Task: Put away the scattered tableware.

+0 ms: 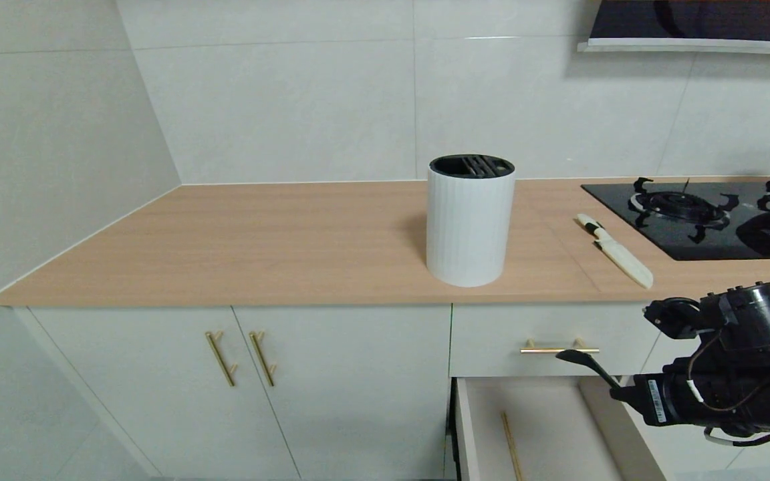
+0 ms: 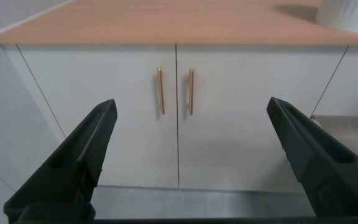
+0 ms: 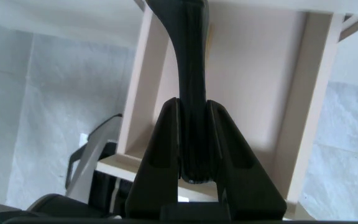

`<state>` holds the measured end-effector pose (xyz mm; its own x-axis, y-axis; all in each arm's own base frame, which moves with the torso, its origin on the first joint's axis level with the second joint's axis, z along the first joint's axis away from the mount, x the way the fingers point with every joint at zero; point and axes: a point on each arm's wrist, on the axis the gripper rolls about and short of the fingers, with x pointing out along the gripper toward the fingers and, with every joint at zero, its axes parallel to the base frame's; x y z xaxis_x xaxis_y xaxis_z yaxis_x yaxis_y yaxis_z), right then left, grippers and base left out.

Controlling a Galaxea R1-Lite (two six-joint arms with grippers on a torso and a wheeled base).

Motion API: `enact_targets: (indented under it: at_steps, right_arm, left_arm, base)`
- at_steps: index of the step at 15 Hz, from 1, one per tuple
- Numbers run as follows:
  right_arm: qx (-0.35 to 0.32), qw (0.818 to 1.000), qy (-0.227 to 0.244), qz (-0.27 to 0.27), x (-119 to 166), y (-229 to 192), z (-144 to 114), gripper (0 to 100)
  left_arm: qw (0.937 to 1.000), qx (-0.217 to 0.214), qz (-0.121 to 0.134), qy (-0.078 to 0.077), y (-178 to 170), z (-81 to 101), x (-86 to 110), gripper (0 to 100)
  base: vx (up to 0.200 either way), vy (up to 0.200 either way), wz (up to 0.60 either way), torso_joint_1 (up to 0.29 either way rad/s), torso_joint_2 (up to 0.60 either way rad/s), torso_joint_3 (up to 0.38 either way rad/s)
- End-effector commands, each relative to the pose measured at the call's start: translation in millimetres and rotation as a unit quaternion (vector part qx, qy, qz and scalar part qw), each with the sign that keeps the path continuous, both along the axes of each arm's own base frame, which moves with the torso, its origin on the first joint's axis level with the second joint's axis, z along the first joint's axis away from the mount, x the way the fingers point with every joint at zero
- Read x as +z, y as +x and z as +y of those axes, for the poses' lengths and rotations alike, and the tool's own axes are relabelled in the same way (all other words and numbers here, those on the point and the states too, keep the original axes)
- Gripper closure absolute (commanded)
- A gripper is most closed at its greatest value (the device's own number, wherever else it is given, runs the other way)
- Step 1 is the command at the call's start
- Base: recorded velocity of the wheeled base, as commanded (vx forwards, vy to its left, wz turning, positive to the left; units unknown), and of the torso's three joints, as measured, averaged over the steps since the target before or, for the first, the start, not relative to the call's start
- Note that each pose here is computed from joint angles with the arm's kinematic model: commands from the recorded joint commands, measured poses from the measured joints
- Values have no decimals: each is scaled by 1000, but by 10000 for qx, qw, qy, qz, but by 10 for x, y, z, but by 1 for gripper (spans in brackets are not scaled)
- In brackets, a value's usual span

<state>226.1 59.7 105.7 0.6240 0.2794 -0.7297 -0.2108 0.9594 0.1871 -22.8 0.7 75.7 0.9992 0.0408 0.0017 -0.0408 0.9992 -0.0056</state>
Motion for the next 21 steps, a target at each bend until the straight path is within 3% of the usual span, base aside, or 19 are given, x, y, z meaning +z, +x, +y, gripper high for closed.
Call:
enact_targets:
  at_steps: [1, 14, 21]
  right_arm:
    - [6, 10000, -12, 51, -24, -3, 0, 100]
    - [92, 9998, -116, 153, -100, 10, 4, 100]
    - [92, 9998, -109, 123, -121, 8, 3, 100]
  left_arm:
    - [10000, 3, 8, -3, 1, 0, 0, 0]
    - [10000, 3, 8, -3, 1, 0, 0, 0]
    - [10000, 3, 8, -3, 1, 0, 0, 0]
  base:
    - [0, 0, 0, -222, 510, 281]
    - [0, 0, 0, -184, 476, 290]
    - [0, 0, 0, -82, 302, 209]
